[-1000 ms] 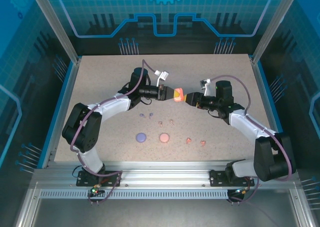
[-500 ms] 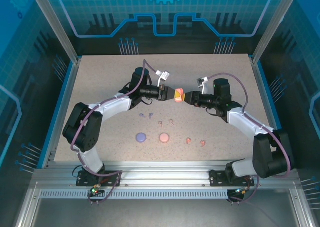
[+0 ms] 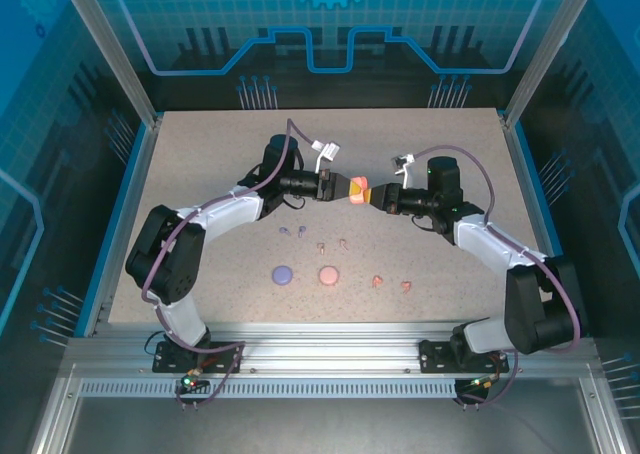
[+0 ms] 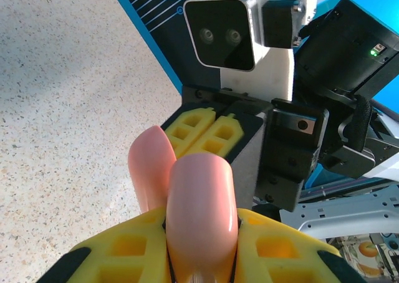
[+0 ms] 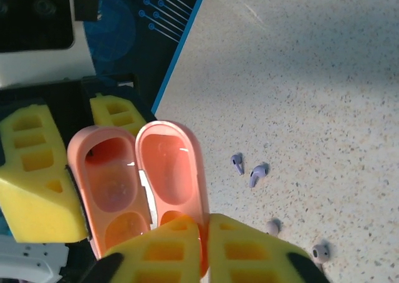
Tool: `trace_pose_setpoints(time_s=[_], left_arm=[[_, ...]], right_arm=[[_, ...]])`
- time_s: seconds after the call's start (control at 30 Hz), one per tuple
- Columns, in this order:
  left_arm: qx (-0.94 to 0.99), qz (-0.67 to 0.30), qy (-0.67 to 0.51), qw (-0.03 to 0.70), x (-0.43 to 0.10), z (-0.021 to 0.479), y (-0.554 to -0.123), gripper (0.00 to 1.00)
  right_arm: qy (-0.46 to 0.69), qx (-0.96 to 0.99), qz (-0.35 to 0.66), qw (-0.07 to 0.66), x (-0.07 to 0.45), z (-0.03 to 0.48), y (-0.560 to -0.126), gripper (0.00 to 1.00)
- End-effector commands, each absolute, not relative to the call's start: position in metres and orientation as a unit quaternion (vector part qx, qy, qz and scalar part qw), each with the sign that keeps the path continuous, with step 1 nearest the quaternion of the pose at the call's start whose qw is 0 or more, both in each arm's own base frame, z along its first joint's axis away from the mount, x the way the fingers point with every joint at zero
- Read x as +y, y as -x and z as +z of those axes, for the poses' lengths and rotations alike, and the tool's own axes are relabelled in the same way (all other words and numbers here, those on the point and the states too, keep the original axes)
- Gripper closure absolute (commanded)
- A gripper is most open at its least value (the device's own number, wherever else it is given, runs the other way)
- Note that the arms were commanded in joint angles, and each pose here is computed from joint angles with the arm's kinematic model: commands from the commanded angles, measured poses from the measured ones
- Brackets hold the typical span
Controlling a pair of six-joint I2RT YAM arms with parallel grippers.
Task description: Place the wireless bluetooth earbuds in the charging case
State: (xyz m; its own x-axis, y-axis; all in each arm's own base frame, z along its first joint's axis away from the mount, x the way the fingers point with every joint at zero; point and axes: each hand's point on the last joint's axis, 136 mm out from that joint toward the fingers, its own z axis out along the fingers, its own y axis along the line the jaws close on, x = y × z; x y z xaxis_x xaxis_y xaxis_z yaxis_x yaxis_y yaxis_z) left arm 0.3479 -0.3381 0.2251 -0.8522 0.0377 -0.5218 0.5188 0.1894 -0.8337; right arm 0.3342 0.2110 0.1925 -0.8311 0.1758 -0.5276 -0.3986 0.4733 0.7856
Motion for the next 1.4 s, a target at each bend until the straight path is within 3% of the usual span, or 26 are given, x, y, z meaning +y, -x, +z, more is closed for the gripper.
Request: trace_pose_setpoints(time_s=[0.0, 0.1, 0.13, 0.17, 0.2, 0.27, 0.33, 0.47, 0.63, 0.87, 1.23, 1.37], left_arm=[[0.726, -0.619, -0.216, 0.208, -0.346, 0.241, -0.346, 1.00], [0.729, -0.616, -0.213, 0.208, -0.346, 0.239, -0.348, 1.00], [0.732, -0.613, -0.211, 0.208, -0.346, 0.236, -0.349, 0.90], [0.737, -0.608, -0.207, 0.212, -0.345, 0.234, -0.352, 0.71], [0.740, -0.604, -0.205, 0.216, -0.345, 0.233, -0.354, 0.59], [0.746, -0.594, -0.200, 0.226, -0.341, 0.232, -0.358, 0.41], [0.748, -0.586, -0.198, 0.240, -0.334, 0.235, -0.364, 0.29], [0.751, -0.572, -0.203, 0.259, -0.314, 0.251, -0.376, 0.19], [0.769, -0.538, -0.241, 0.248, -0.301, 0.253, -0.383, 0.14], [0.775, -0.528, -0.306, 0.163, -0.304, 0.244, -0.375, 0.14], [0.782, -0.520, -0.330, 0.099, -0.300, 0.223, -0.363, 0.32], [0.777, -0.527, -0.331, 0.093, -0.303, 0.221, -0.363, 0.34]], right_arm=[[0.096, 0.798, 0.523, 0.283, 0.220, 0.204, -0.333, 1.00], [0.095, 0.801, 0.517, 0.285, 0.219, 0.205, -0.334, 1.00], [0.092, 0.804, 0.513, 0.286, 0.218, 0.205, -0.336, 1.00], [0.090, 0.808, 0.507, 0.286, 0.217, 0.204, -0.337, 1.00], [0.087, 0.813, 0.500, 0.286, 0.215, 0.202, -0.338, 1.00], [0.074, 0.829, 0.478, 0.280, 0.210, 0.194, -0.340, 1.00], [0.072, 0.842, 0.453, 0.285, 0.206, 0.196, -0.346, 1.00], [0.087, 0.870, 0.399, 0.278, 0.195, 0.188, -0.349, 1.00], [0.127, 0.889, 0.342, 0.275, 0.186, 0.185, -0.356, 1.00], [0.222, 0.877, 0.332, 0.268, 0.194, 0.190, -0.360, 1.00], [0.284, 0.856, 0.368, 0.226, 0.215, 0.180, -0.357, 1.00], [0.295, 0.854, 0.370, 0.218, 0.223, 0.180, -0.355, 1.00]])
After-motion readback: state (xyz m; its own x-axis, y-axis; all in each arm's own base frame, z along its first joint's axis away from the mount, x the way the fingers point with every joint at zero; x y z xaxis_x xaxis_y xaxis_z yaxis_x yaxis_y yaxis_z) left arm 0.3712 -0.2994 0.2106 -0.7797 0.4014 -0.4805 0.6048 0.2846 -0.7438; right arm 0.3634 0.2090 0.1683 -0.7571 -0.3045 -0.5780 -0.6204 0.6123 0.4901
